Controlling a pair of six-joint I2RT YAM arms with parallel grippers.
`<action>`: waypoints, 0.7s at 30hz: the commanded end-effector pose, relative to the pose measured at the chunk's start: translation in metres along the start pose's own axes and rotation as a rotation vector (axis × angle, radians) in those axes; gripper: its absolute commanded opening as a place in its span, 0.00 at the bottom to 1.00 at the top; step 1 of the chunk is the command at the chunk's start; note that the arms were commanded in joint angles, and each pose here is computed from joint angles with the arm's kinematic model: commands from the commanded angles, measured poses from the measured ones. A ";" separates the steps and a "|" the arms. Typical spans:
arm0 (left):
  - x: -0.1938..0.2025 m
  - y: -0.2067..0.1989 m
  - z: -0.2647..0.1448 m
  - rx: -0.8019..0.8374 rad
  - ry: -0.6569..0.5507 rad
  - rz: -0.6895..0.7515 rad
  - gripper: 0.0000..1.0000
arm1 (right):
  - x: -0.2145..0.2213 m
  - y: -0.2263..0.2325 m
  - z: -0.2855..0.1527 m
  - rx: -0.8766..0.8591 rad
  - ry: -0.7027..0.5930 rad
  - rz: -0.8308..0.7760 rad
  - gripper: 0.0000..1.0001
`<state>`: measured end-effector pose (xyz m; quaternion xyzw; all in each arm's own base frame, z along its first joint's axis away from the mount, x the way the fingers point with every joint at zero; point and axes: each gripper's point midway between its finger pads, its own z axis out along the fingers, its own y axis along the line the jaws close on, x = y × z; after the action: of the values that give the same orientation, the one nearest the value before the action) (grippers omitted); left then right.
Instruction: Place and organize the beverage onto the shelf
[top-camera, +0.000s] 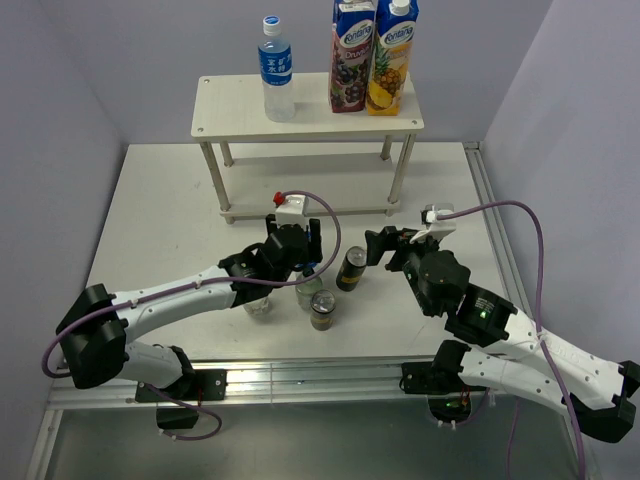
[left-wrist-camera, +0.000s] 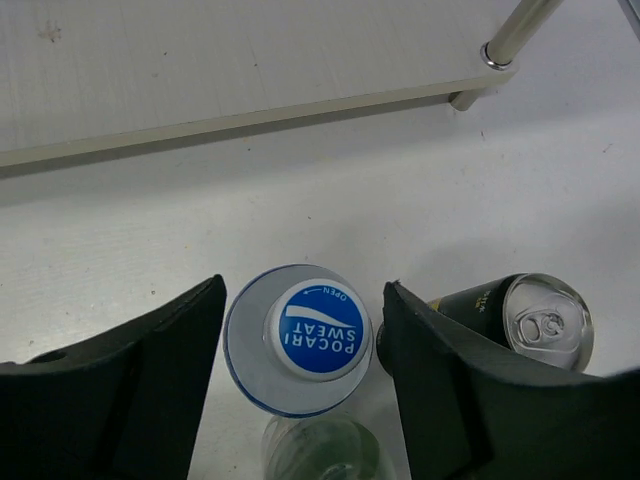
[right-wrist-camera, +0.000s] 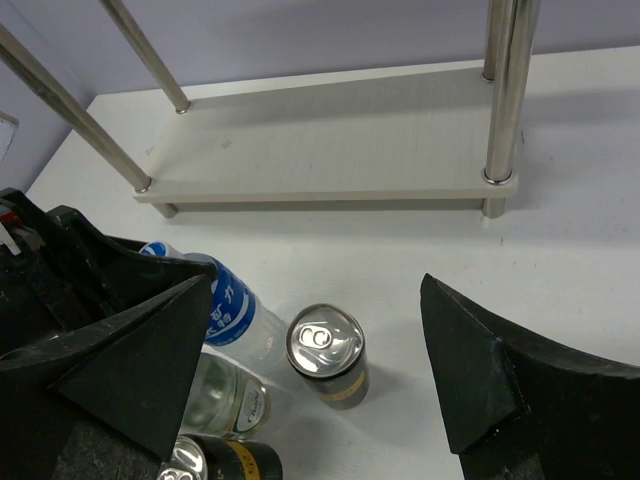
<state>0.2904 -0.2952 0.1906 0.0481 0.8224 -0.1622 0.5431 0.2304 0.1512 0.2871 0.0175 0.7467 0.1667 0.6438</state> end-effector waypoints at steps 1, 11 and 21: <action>-0.005 0.002 0.003 -0.037 -0.029 -0.017 0.66 | -0.002 -0.006 0.000 0.024 -0.018 0.021 0.91; -0.028 0.010 -0.005 -0.102 -0.057 -0.014 0.00 | 0.001 -0.016 0.000 0.046 -0.019 0.019 0.91; -0.167 0.007 -0.066 -0.132 -0.240 0.019 0.00 | -0.004 -0.020 -0.001 0.047 -0.036 0.027 0.91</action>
<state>0.2933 -0.2633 0.2284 0.0720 0.8388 -0.0511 0.5373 0.2330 0.1356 0.2811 0.0347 0.7459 0.1543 0.6471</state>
